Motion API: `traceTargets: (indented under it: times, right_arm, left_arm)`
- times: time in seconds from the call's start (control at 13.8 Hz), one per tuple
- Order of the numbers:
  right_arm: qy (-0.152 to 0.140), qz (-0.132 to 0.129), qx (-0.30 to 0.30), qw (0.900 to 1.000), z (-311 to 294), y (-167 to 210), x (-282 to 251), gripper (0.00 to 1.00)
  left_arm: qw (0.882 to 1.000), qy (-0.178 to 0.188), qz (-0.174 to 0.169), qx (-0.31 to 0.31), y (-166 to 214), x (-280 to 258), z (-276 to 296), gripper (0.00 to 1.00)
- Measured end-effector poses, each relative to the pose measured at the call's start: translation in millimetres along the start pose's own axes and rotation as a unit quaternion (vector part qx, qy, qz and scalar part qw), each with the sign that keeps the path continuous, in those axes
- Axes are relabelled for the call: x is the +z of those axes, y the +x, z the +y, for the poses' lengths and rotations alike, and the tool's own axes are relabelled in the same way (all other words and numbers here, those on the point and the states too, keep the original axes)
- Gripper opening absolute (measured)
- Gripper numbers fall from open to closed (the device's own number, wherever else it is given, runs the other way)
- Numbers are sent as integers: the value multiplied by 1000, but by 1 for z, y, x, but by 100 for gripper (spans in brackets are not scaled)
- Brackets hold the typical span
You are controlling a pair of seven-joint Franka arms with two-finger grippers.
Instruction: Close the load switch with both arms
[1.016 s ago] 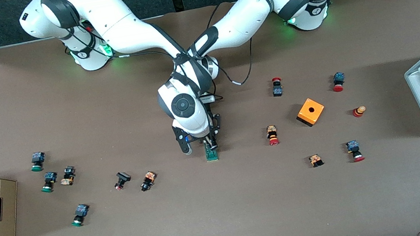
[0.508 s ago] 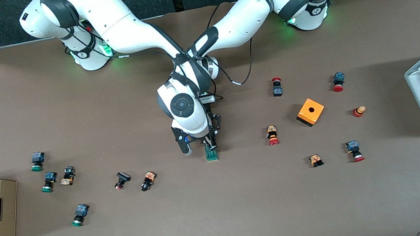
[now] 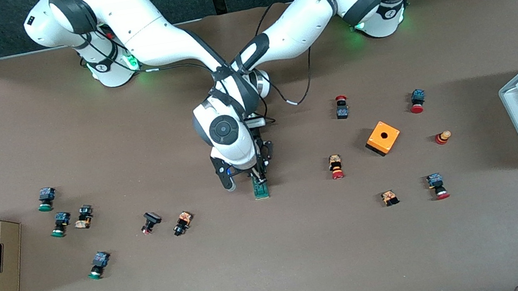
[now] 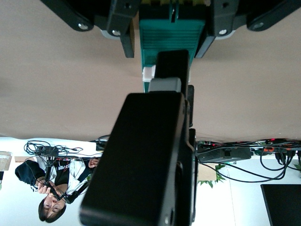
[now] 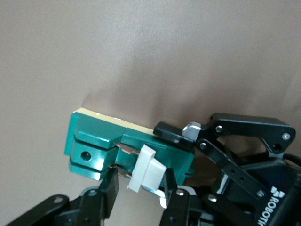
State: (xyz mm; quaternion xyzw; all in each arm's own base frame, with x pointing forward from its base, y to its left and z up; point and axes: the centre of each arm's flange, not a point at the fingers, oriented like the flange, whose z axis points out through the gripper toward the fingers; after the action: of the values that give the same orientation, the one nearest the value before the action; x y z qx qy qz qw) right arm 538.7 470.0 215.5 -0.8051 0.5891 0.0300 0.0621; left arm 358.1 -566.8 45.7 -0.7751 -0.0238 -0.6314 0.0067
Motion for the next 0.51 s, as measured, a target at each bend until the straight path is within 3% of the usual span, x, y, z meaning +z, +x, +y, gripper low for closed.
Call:
traceTargets:
  times: [0.51]
  right_arm:
    - [-2, -5, 1, 1000, -2, 5, -10, 40]
  left_arm:
    - [1000, 0, 0, 0, 0, 0, 0, 59]
